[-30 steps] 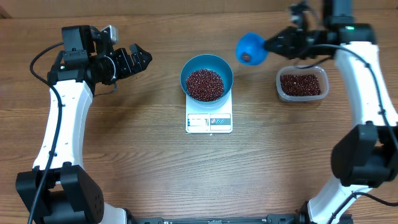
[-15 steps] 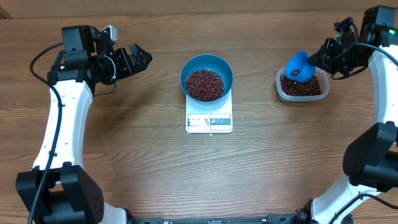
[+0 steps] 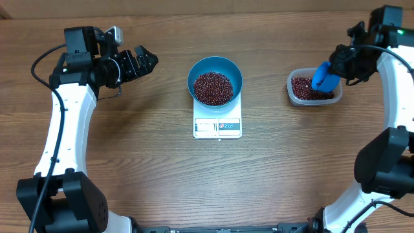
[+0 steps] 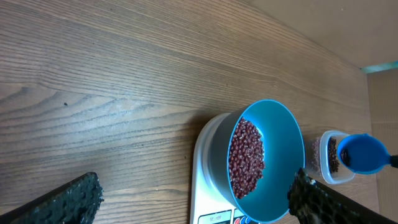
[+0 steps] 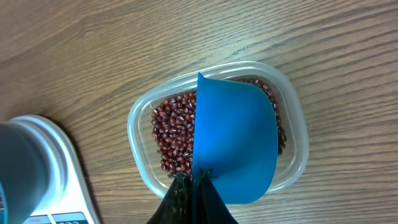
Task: Scoop item into bowl and weigh 150g on scale
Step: 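Dip the scoop into the beans to refill it, right gripper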
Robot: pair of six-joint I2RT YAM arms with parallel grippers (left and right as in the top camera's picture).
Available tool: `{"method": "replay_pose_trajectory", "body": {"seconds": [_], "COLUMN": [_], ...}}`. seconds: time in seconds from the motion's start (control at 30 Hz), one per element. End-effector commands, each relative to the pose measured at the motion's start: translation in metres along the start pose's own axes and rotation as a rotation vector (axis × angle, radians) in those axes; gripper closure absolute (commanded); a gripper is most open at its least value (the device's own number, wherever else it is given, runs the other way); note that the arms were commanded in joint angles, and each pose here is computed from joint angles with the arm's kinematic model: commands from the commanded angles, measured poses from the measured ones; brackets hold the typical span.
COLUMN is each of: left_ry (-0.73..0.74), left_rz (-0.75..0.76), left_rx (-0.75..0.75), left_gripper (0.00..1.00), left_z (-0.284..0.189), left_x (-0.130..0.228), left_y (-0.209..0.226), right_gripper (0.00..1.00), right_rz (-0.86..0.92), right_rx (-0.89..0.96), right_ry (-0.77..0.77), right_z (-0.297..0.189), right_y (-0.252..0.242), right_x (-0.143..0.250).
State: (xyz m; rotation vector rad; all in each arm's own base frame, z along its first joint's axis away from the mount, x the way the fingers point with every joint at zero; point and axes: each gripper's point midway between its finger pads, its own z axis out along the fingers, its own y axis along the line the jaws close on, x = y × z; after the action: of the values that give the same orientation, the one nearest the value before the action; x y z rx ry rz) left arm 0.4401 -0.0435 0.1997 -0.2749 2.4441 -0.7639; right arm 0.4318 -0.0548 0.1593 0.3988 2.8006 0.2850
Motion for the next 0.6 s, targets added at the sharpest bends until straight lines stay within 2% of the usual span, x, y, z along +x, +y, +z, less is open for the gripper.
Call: {"method": "replay_pose_trajectory", "body": {"seconds": [0.0, 0.23, 0.57], "left_ry": [-0.03, -0.03, -0.03], "left_rz": [0.043, 0.043, 0.043], "left_rx": [0.012, 0.012, 0.012], "left_gripper": [0.01, 0.0, 0.0], "left_z": [-0.008, -0.008, -0.008], "left_x": [-0.007, -0.007, -0.007], "left_y": [-0.013, -0.013, -0.013], "right_gripper": [0.96, 0.96, 0.96], "right_rz": [-0.045, -0.118, -0.217], "right_rx": [0.08, 0.249, 0.397], "right_ry": [-0.058, -0.074, -0.103], "right_z": [-0.016, -0.015, -0.016], "right_y": [0.003, 0.005, 0.022], "right_x": [-0.008, -0.008, -0.006]}}
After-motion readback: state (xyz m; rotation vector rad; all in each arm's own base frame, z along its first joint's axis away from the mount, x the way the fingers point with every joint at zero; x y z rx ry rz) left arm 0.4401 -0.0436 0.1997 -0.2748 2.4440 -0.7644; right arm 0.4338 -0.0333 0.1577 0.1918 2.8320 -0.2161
